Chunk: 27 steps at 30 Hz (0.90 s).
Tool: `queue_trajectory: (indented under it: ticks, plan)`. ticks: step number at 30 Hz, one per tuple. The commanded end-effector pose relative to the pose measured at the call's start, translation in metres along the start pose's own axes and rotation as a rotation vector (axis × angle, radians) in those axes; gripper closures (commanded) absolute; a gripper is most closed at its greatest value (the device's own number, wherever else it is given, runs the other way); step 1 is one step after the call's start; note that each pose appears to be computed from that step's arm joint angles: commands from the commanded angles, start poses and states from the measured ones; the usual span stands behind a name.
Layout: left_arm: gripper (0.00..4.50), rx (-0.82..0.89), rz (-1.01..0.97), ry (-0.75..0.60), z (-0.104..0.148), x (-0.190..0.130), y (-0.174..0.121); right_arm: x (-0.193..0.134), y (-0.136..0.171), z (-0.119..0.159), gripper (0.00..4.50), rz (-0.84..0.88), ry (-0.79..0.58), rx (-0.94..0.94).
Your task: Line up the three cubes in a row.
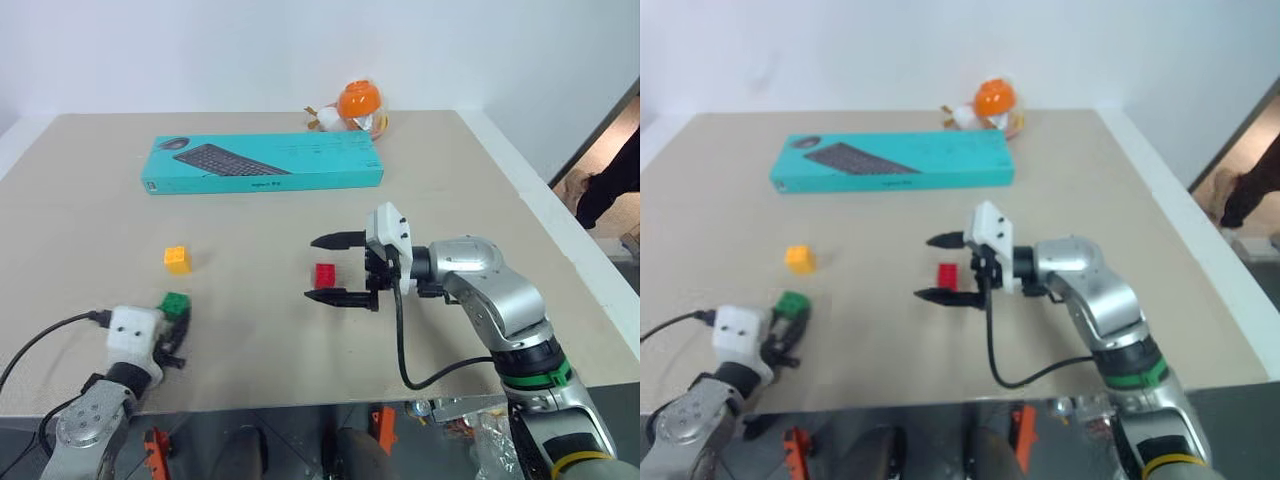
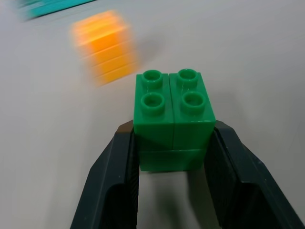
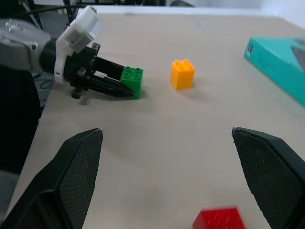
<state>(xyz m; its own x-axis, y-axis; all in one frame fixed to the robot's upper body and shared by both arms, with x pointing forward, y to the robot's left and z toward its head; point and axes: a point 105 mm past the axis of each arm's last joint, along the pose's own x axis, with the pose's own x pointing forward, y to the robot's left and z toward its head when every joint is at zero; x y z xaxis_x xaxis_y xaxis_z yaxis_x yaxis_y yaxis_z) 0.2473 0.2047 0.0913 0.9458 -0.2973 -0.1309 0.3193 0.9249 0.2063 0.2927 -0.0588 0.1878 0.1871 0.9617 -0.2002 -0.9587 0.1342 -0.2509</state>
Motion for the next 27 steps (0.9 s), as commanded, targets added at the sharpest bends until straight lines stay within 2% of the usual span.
queue_trajectory:
  ticks: [1, 7, 11, 19, 27]
  plan:
    - [3.20, 0.040, -0.178, -0.089, 0.022, 0.010, -0.015, -0.006, 0.000, 0.014, 0.00, -0.034, -0.025, -0.053]
    - [3.20, 0.186, -0.589, -0.138, 0.041, 0.046, -0.034, -0.011, -0.004, 0.013, 0.00, -0.096, -0.011, -0.067]
    - [3.20, 0.250, -0.761, -0.144, 0.053, 0.069, -0.026, -0.014, -0.006, 0.012, 0.00, -0.119, -0.002, -0.063]
    - [3.20, 0.314, -0.921, -0.133, 0.071, 0.105, -0.016, -0.014, -0.009, 0.006, 0.00, -0.121, 0.005, -0.034]
    - [3.20, 0.354, -1.024, -0.133, 0.071, 0.114, -0.028, -0.010, -0.017, -0.007, 0.00, -0.110, 0.022, -0.002]
